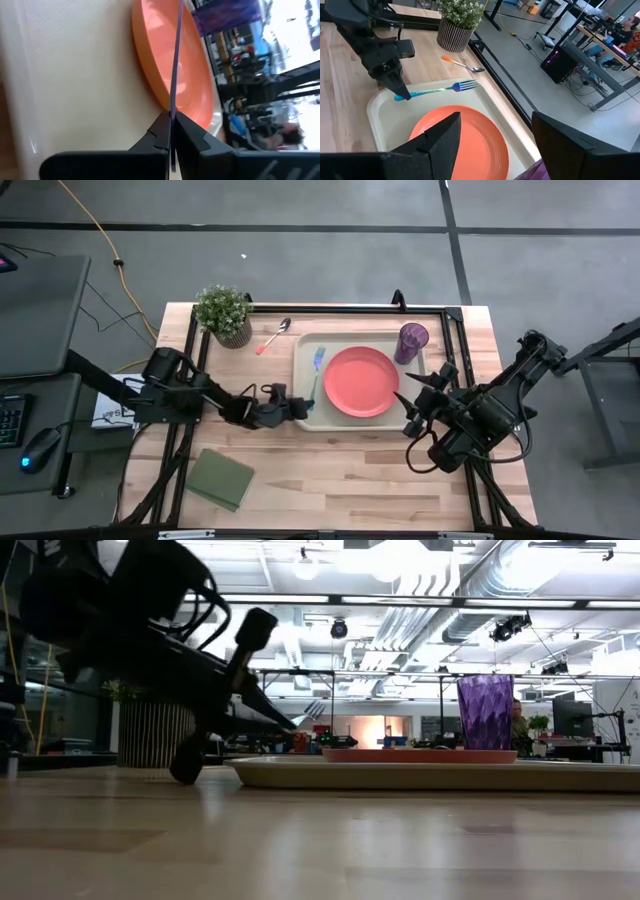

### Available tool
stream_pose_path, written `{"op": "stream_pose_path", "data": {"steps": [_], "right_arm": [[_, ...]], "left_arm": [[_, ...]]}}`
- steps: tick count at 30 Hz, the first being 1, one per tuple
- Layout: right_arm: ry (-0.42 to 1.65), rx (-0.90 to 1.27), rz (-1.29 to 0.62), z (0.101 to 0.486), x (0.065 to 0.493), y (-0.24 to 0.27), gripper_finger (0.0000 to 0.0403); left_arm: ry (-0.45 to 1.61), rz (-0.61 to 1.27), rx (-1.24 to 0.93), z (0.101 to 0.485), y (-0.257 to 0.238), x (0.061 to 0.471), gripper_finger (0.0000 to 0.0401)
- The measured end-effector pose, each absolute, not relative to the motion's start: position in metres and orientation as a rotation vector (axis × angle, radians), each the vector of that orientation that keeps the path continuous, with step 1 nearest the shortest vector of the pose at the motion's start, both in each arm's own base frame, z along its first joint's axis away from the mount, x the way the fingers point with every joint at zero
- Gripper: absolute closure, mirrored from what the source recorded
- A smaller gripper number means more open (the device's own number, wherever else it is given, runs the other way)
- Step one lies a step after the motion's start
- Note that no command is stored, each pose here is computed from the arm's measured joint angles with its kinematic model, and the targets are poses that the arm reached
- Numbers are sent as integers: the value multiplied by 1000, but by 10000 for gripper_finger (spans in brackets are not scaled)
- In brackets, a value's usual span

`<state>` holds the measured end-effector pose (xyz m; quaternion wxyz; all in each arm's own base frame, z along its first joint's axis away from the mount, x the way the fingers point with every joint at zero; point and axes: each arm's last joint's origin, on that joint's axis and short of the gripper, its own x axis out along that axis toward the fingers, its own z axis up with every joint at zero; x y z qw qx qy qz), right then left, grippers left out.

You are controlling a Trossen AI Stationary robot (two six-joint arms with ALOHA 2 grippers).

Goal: Pick and place plate/cup/fork/spoon on tray
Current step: Put the blue fork on the white serving tray to the left of the orange plate

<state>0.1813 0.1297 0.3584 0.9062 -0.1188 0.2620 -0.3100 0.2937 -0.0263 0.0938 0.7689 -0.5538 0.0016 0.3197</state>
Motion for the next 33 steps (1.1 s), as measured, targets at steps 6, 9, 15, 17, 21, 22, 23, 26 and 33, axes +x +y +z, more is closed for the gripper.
{"op": "stream_pose_path", "data": {"steps": [6,9,15,17,21,22,23,26,33], "right_arm": [[552,-230,-632,358,182,130,167],[548,-224,-631,358,182,131,167],[542,-213,-629,358,183,131,167],[539,-208,-628,358,183,132,167],[536,-203,-628,358,184,132,167],[536,-203,-628,358,184,132,167],[535,-202,-627,359,184,132,167],[535,-194,-624,359,184,132,167],[527,-175,-620,359,185,134,167]], "left_arm": [[52,732,-1185,91,-26,293,401],[64,756,-1194,89,-25,292,401],[115,765,-1191,87,-17,292,401],[141,757,-1180,86,-15,292,401],[156,760,-1178,86,-14,291,401],[157,761,-1177,85,-14,291,401],[157,761,-1176,85,-14,291,401],[165,748,-1177,86,-14,292,401],[310,626,-1306,98,-2,289,401]]}}
